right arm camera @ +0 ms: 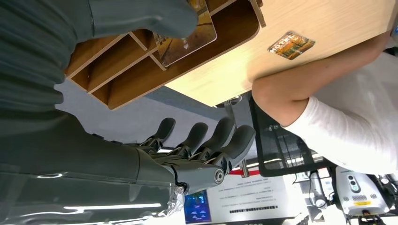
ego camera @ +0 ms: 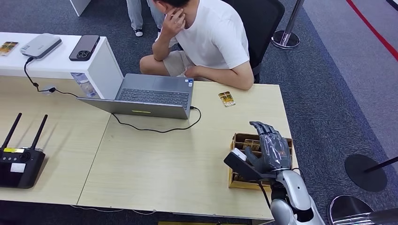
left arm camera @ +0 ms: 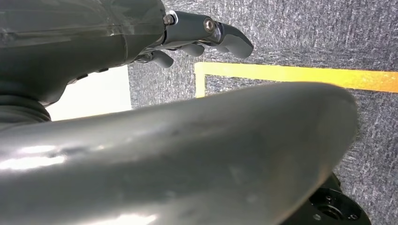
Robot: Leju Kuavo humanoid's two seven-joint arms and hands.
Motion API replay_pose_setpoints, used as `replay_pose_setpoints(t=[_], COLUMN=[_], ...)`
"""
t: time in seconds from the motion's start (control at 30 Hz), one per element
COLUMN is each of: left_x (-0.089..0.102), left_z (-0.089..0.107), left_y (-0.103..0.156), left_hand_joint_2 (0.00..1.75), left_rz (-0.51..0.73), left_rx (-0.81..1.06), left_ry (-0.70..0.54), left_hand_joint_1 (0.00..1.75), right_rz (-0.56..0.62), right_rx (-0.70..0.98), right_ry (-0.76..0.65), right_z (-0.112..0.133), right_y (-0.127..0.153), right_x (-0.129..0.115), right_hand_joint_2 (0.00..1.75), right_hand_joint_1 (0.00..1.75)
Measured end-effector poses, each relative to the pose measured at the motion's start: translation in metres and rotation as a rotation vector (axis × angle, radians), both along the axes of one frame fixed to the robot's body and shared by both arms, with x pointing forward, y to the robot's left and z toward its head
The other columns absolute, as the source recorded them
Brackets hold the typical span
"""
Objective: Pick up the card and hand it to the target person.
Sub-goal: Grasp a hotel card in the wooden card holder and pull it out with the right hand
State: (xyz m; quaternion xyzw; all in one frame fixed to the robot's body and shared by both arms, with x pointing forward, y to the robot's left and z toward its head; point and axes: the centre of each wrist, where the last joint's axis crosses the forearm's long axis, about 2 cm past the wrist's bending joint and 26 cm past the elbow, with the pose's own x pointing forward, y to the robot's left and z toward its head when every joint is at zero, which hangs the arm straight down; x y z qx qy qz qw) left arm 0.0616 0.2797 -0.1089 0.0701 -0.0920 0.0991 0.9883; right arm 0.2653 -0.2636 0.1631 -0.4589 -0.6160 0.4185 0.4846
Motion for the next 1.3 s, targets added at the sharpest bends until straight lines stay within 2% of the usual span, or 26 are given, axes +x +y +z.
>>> replay_pose_setpoints(t=[0.37,0.57,1.3], left_x=[-0.0005,-0.0010,-0.0014], left_z=[-0.0001,-0.0001,-0.0002], left_y=[-0.0001,-0.0001,0.0000], left_hand_joint_2=[0.00,0.00,0.00], left_rz=[0.000,-0.001,-0.002], left_rx=[0.001,0.001,-0.004], left_ry=[-0.003,-0.003,-0.006], left_hand_joint_1=[0.00,0.00,0.00], right_rz=[0.011,0.008,-0.003], right_rx=[-0.001,-0.001,-0.001], right_ry=[0.017,0.025,0.033], right_z=[-0.0030,-0.0042,-0.0050], right_y=[0.0034,0.0039,0.0040], right_x=[0.0009,0.0009,0.0006], right_hand_joint_2=[1.75,1.75,1.75], right_hand_joint_1=[0.53,0.62,0.69])
